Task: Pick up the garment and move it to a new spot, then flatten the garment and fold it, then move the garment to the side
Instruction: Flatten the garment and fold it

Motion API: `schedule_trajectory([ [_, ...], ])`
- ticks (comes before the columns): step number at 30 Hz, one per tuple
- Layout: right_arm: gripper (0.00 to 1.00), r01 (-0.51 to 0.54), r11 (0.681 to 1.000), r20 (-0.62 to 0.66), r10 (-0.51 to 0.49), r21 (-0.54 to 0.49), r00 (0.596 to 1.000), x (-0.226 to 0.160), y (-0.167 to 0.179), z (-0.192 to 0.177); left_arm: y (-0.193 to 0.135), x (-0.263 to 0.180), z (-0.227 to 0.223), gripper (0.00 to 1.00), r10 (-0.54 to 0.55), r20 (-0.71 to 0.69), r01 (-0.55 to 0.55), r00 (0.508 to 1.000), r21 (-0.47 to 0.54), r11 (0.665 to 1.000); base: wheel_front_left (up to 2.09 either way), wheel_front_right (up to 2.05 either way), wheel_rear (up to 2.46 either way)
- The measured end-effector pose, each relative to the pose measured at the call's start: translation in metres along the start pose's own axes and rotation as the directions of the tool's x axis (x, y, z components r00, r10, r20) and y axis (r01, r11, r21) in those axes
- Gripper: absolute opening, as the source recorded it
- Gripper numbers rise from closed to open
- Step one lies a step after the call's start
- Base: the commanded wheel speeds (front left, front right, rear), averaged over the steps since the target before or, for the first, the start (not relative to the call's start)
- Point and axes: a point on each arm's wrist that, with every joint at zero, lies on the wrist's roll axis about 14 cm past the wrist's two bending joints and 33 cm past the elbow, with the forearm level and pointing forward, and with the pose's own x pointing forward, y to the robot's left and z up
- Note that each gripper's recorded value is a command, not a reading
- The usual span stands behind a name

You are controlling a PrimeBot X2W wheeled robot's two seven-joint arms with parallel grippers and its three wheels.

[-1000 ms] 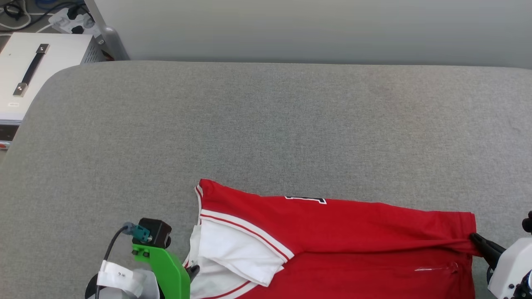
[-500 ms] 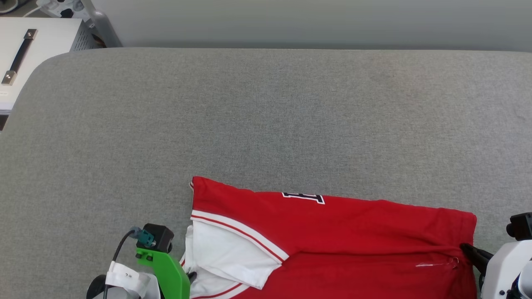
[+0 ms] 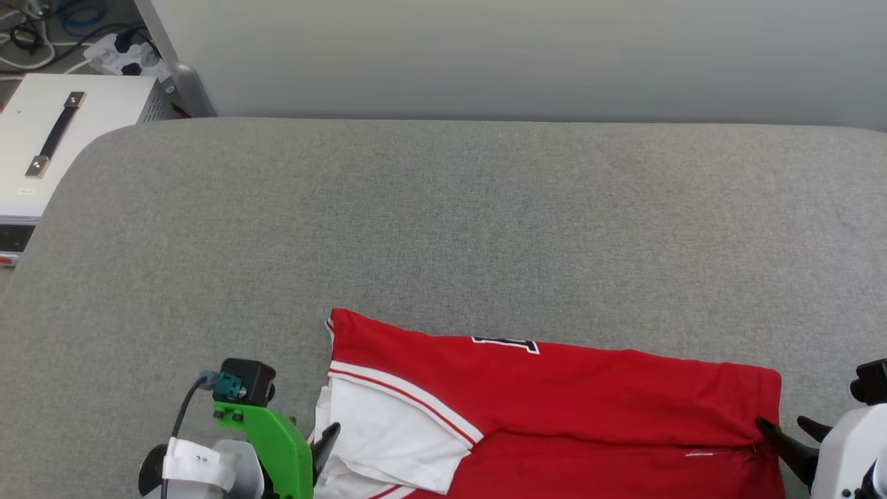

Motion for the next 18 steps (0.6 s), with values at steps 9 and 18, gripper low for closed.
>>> schedule_trajectory([
  [9,1.00,0.000,0.999,0.024,-0.001,0.047,1.000,-0.014,0.005,0.014,-0.001,-0.026,0.088,1.00,0.043,0.464,-0.031,0.885,-0.034,0.999,0.00,0.00,0.00],
  [18,1.00,0.041,0.991,-0.032,-0.037,0.124,0.999,-0.002,0.005,0.004,0.025,-0.050,0.133,1.00,0.103,0.719,-0.167,0.687,0.018,0.986,0.00,0.00,0.00],
])
